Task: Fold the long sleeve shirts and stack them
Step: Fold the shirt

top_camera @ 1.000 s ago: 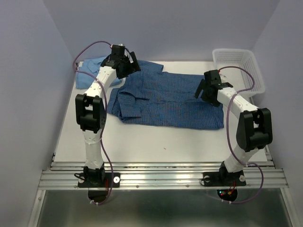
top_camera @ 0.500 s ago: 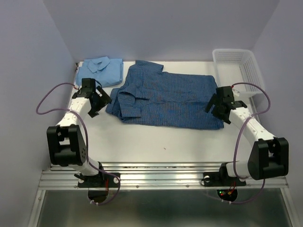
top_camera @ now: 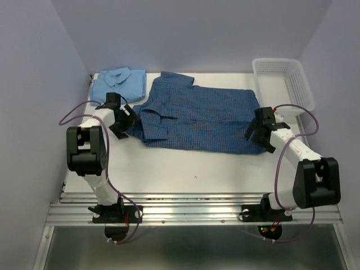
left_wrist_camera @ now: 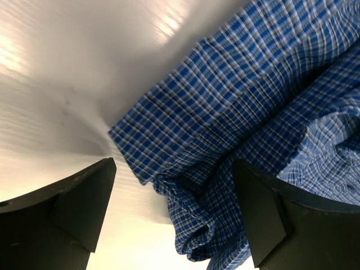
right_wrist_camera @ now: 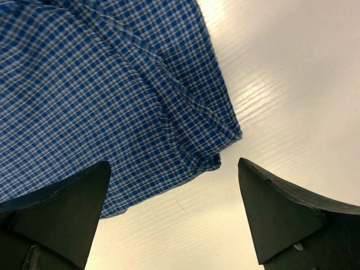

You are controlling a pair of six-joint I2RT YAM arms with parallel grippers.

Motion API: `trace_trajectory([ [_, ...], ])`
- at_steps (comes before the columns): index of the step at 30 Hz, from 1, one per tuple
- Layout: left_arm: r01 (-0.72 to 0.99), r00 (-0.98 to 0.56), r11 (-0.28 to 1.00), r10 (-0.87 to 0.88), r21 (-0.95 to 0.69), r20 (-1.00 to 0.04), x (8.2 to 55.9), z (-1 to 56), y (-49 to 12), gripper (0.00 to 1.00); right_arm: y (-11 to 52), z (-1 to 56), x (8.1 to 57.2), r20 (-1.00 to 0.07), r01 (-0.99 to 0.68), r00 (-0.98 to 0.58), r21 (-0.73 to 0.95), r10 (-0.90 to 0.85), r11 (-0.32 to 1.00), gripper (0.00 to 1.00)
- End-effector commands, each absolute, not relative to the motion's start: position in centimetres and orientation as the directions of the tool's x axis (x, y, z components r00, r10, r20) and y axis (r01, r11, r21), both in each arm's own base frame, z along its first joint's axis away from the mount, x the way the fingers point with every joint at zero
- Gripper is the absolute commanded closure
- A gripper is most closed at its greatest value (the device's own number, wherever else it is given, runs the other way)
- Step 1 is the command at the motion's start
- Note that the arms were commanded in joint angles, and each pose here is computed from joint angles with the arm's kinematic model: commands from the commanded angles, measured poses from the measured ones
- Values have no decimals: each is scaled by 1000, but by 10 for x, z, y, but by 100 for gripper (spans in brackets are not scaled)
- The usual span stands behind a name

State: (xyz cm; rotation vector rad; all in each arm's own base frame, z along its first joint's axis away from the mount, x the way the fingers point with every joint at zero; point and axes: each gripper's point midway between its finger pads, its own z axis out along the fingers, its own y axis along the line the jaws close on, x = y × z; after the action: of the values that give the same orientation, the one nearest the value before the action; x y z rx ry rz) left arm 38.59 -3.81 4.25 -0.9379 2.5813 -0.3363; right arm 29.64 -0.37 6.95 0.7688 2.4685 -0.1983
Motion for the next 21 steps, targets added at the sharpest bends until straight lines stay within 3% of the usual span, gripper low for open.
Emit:
trace_trajectory([
  [1, -493, -756, 777, -605, -392, -249, 389, 53, -66, 9, -17, 61, 294, -543, 616, -661, 2, 518, 788, 0],
  [6, -495, -792, 793, -580, -356, -191, 359, 32, -72, 32, -21, 57, 299, -549, 641, -633, 25, 546, 767, 0],
  [8, -523, -786, 799, -587, -295, -196, 348, 28, -61, 52, -20, 55, 301, -551, 641, -630, 30, 548, 767, 0],
  [9, -533, -782, 801, -589, -274, -202, 345, 29, -56, 71, -19, 54, 302, -548, 641, -630, 31, 550, 767, 0],
  [12, -573, -761, 791, -611, -215, -219, 335, 30, -36, 87, -16, 44, 300, -520, 633, -652, 28, 552, 773, 0],
  [15, -609, -741, 774, -633, -173, -226, 325, 33, -16, 93, -18, 34, 294, -504, 639, -665, -4, 551, 769, 0],
  [21, -667, -704, 741, -661, -78, -261, 296, 39, 20, 91, -26, 22, 285, -490, 656, -674, -54, 553, 752, 0],
])
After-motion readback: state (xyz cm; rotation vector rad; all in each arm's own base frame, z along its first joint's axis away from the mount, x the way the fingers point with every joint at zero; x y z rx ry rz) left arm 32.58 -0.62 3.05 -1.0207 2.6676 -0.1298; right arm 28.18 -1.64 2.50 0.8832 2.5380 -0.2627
